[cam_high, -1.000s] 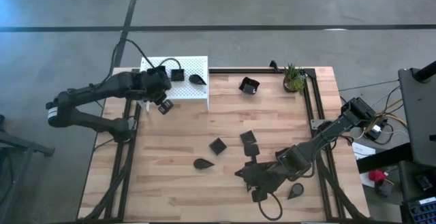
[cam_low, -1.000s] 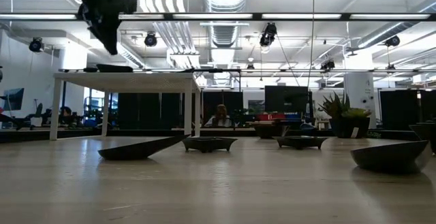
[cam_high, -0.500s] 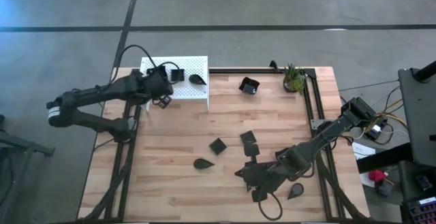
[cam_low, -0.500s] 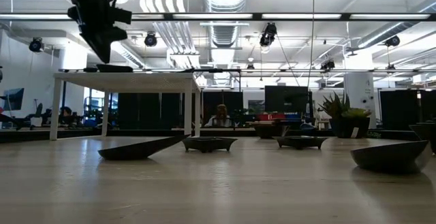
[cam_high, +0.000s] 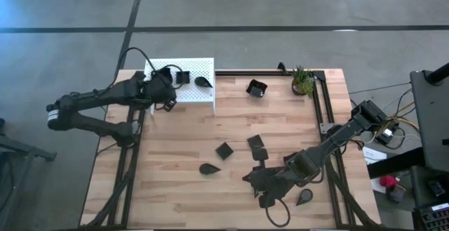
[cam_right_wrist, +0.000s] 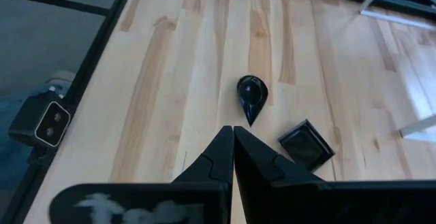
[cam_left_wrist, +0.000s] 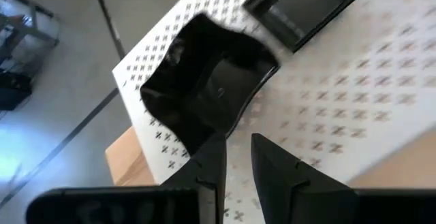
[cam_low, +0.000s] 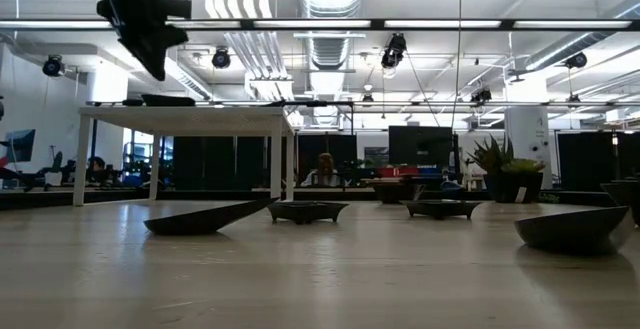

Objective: Pick & Place Mini shaped plates
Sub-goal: Stack the distorted square plate on top of the other distorted square plate on the shelf

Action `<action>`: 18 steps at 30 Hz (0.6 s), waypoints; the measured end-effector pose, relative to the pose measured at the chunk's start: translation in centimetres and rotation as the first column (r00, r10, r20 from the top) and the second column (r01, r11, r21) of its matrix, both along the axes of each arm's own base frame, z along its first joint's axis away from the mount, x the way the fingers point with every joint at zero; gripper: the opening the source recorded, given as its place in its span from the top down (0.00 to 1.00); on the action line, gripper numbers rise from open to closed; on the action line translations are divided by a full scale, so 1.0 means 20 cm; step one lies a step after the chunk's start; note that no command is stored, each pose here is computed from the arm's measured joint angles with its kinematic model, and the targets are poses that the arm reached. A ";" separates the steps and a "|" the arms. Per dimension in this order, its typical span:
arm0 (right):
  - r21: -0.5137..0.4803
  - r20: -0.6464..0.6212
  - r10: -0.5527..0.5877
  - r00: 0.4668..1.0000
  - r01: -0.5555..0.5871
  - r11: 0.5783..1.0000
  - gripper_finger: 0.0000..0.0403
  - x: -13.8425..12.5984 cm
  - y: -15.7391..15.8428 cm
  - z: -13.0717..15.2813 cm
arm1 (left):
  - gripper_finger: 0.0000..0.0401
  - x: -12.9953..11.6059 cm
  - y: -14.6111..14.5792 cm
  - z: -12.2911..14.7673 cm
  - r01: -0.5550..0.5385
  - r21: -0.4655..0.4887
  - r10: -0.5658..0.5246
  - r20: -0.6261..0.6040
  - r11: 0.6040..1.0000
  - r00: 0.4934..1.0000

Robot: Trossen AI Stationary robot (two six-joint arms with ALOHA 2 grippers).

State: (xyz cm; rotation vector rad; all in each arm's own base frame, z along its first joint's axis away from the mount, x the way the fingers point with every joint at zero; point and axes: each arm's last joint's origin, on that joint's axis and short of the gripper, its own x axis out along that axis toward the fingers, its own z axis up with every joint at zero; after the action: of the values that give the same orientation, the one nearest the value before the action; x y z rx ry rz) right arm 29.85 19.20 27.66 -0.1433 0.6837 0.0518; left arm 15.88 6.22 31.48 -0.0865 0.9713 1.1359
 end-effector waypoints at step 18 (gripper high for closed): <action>0.024 -0.026 -0.100 0.995 0.101 0.995 0.98 -0.02 -0.02 -0.01 | 0.84 0.06 -0.49 0.10 0.448 0.040 -0.441 0.276 0.893 0.854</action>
State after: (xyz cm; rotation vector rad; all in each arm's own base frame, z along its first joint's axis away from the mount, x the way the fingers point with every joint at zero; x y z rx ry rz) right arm 29.42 18.81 27.51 -0.0844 0.7137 -0.0343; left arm 17.14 -3.59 33.50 -0.0371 0.7032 0.6592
